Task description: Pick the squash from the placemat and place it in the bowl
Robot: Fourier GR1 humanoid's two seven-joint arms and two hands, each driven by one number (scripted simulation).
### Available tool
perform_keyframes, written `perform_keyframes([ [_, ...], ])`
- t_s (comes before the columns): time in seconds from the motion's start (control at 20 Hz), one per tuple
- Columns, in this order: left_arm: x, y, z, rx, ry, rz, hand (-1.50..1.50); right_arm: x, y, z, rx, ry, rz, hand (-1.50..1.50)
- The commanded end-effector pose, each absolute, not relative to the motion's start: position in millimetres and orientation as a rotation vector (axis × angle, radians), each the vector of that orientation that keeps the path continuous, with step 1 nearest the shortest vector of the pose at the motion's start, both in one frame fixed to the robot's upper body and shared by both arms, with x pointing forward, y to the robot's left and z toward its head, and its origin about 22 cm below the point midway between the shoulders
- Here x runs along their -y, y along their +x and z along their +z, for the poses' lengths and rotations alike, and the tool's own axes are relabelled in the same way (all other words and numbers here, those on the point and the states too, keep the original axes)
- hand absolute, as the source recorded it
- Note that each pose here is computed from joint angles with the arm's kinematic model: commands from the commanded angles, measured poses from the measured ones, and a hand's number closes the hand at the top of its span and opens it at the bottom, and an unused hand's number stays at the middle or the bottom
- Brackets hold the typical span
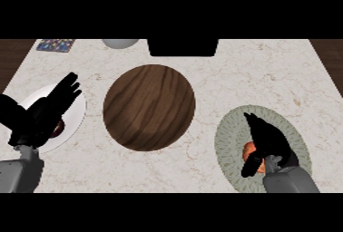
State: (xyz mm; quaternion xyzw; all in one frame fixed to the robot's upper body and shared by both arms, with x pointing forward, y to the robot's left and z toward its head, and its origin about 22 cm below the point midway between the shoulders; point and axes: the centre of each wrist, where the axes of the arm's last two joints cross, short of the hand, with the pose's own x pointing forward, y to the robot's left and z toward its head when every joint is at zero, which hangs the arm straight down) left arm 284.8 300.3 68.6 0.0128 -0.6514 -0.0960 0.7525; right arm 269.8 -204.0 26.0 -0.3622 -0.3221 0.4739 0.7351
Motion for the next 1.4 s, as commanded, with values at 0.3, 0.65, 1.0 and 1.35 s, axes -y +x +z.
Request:
perform_keyframes([
  [0.3, -295, 283, 59, 1.418, 0.035, -0.2, 0.0, 249, 264, -4, 0.687, -0.765, 1.034, -1.5],
  [0.65, -266, 288, 64, 1.42, 0.041, -0.215, 0.0, 223, 293, -11, 0.812, -0.824, 1.05, 1.5],
  [1.0, -291, 290, 73, 1.425, 0.025, -0.203, 0.0, 206, 270, -17, 0.837, -0.83, 1.089, 1.5],
  [1.35, -315, 292, 80, 1.41, 0.019, -0.207, 0.0, 214, 287, 21, 0.922, -0.839, 1.112, 1.5],
])
